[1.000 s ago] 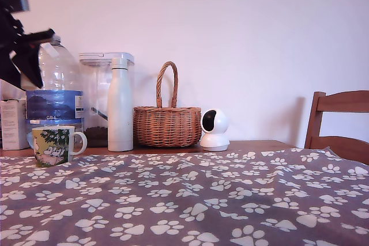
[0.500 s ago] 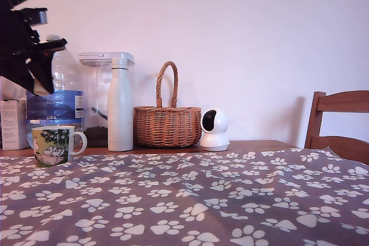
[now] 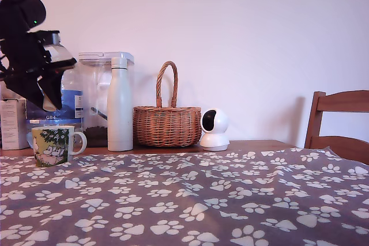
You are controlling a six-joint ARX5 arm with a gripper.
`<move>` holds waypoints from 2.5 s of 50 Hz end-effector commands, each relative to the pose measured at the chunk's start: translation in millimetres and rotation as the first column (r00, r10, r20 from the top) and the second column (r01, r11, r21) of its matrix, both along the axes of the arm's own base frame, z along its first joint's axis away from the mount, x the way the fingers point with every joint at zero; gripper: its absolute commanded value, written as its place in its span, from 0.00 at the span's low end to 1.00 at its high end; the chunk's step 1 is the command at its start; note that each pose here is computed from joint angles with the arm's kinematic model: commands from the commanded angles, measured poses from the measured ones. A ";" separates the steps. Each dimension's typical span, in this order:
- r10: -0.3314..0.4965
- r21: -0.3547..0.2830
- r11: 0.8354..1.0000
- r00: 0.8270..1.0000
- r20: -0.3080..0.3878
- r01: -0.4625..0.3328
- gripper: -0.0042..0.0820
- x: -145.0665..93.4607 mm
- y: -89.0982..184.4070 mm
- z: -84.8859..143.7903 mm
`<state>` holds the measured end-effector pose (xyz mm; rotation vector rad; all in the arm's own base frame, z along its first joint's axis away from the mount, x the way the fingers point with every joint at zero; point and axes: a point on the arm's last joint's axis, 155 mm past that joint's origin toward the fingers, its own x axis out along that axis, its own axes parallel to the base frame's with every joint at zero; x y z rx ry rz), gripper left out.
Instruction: Pick up the coffee capsules from the table one by one and drop them inside the nearest coffee cup
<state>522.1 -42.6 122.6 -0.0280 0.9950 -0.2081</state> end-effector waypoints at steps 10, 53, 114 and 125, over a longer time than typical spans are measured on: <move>-0.012 0.018 1.000 0.999 -0.038 0.012 0.30 6.8 0.1 -25.4; -0.023 0.059 0.998 1.000 -0.021 0.024 0.83 17.3 5.5 -38.7; -0.046 0.060 0.998 0.938 0.345 0.026 0.03 -13.3 0.8 70.6; -0.020 0.028 1.000 0.903 0.429 0.009 0.03 -48.8 0.5 89.4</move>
